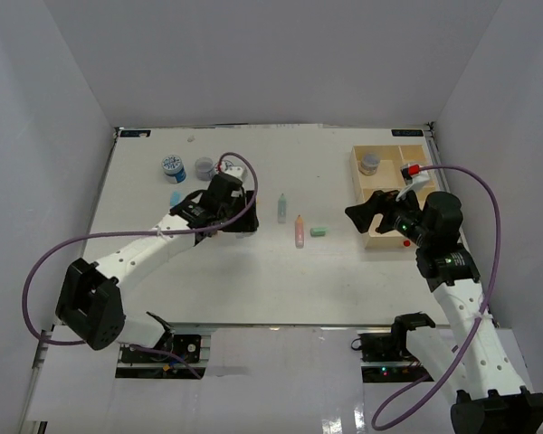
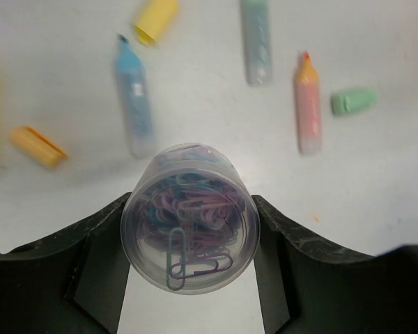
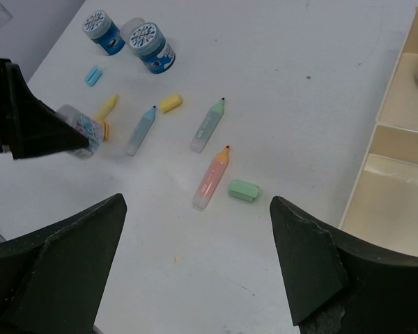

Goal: Sort the stationery into containers
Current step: Place the stationery at the center of the board, then pick up the stationery from the center of the board.

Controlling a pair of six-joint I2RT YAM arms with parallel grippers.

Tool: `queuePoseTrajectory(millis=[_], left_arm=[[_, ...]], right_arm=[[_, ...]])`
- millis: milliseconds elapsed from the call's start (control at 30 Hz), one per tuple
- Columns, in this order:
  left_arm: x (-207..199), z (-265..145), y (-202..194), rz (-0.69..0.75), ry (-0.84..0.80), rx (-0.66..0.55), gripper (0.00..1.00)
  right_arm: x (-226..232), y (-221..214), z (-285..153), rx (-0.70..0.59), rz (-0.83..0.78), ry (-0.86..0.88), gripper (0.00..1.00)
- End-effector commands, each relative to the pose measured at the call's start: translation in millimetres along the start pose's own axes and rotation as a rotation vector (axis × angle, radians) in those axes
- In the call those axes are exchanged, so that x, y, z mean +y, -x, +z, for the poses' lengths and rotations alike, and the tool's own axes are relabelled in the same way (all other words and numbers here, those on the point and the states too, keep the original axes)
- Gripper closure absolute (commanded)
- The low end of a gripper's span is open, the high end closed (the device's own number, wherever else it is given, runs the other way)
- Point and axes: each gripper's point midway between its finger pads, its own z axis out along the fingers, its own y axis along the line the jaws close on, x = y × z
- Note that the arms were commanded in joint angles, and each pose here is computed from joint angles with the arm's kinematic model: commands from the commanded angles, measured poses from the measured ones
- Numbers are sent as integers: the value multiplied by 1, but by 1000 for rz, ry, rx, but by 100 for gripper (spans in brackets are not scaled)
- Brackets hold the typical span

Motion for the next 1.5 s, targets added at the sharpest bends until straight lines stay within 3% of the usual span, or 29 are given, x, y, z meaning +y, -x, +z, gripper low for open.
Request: queuePoseTrajectory(millis=[0,367,567,733,900,1033,1200,1300,1467], left_arm=[[-29,-2,-27,4,-18,27,45],[-73,51,-80,108,-8,79,37],[-72,67,-106,114,26,125,24],[-78,56,-95,108,-6,96,2],[-85,28,-61,102,-53,23,2],[-42,18,-23,-15,-43,2,2],[21,-19,19,-96,46,-110,2],[56,-39,33,-146,94,-166,2],[119,-56,24,-186,215,-195,2]], right_arm=[[7,-3,0,24,-45,25,10],[7,-35,6,148,-125,-8,10],[7,-52,10,203,-147,-3,10],[12,-63,16,243,-165,18,10],[25,-73,29,293,-213,30,10],[58,-79,43,322,-273,93,10],[84,-103,68,402,-367,101,10],[106,-122,85,458,-424,123,10],[140,-148,111,521,-484,169,10]])
